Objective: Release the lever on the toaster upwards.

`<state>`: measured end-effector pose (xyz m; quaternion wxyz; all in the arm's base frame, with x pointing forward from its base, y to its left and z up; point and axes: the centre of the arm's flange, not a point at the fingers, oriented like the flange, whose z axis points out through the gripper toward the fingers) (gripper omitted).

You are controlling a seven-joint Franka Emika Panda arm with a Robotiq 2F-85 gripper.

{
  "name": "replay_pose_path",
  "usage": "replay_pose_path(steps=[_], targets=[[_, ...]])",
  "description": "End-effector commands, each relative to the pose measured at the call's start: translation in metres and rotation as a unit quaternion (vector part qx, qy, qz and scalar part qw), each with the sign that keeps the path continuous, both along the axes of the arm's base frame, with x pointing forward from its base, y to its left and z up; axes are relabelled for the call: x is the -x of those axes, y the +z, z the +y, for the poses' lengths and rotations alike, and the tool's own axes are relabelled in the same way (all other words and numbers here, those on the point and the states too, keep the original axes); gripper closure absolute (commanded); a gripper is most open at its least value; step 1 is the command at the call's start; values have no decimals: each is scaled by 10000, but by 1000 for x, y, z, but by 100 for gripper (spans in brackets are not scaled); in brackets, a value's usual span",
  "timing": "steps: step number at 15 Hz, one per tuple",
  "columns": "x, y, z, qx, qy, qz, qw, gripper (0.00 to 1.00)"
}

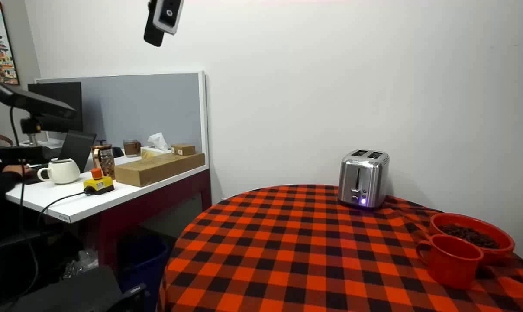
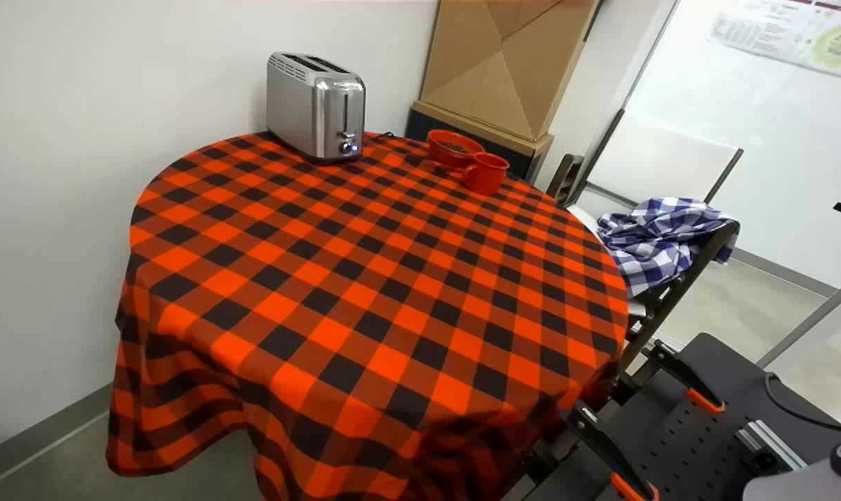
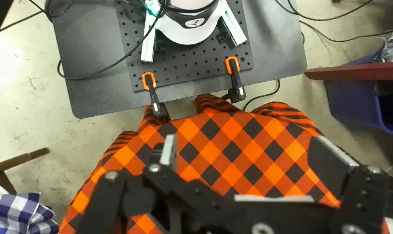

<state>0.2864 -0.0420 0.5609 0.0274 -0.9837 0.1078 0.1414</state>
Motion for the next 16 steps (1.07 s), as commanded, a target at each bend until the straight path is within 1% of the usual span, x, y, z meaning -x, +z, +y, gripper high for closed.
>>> replay_pose_path(steps=[1, 10, 13, 16], targets=[[0, 0, 0, 1, 0, -6, 10000, 0], [0, 0, 0, 1, 0, -9, 10000, 0], [-12, -10, -23, 116, -109, -4, 9999, 0], [-33, -32, -60, 429, 32, -34, 9991, 0]])
